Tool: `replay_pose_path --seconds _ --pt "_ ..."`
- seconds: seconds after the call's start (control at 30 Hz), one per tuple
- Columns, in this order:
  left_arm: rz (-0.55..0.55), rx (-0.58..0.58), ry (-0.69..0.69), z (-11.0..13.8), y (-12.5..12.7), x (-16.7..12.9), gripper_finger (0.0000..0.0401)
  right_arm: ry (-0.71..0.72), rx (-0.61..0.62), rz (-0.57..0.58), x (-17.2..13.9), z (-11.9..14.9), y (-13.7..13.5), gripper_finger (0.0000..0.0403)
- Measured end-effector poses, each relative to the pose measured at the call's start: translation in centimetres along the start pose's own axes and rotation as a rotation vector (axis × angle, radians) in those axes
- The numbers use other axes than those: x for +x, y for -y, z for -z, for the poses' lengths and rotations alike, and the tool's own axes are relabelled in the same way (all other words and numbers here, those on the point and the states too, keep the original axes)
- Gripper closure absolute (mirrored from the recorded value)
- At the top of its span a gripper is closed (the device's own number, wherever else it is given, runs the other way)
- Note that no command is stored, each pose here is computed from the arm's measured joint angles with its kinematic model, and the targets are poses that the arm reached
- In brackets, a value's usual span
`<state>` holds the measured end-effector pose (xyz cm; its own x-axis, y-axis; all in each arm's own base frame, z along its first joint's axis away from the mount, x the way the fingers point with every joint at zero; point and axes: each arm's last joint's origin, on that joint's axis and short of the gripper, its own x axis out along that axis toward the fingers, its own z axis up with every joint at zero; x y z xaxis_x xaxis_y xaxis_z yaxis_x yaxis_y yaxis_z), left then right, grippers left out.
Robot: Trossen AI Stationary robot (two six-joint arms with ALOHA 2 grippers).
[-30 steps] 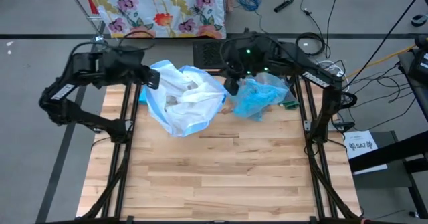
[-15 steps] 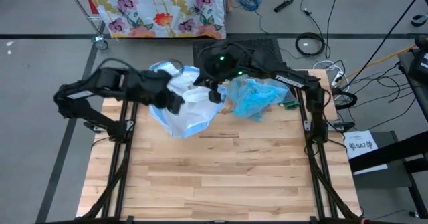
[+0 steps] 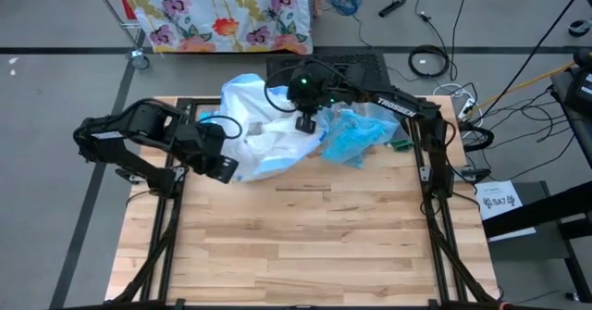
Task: Place trash/remove bag and relplace
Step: Put the white trash bag into the white trash bin
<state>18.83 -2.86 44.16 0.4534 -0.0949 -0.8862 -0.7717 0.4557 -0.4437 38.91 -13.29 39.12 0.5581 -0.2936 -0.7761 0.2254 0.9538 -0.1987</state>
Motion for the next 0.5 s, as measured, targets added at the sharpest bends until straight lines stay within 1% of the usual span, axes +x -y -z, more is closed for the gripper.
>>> replay_pose_path --seconds 0.17,0.23,0.33,0.5 --pt "0.007 0.015 0.042 -0.4 -0.6 -0.5 0.0401 -0.061 -0.010 -0.035 -1.0 0.6 -1.3 0.0403" --pt "0.000 0.028 0.072 -0.7 -0.9 -0.7 0.0401 -0.059 -0.023 -0.051 -1.4 0.5 -2.1 0.0403" --pt "-0.018 0.048 0.158 -1.1 -1.6 -1.4 0.0401 -0.020 -0.027 -0.117 -2.7 0.4 -2.7 0.0403" --pt "-0.119 0.134 0.331 -2.5 -2.7 -2.1 0.0401 0.042 0.030 -0.225 -4.9 0.3 -3.6 0.0403"
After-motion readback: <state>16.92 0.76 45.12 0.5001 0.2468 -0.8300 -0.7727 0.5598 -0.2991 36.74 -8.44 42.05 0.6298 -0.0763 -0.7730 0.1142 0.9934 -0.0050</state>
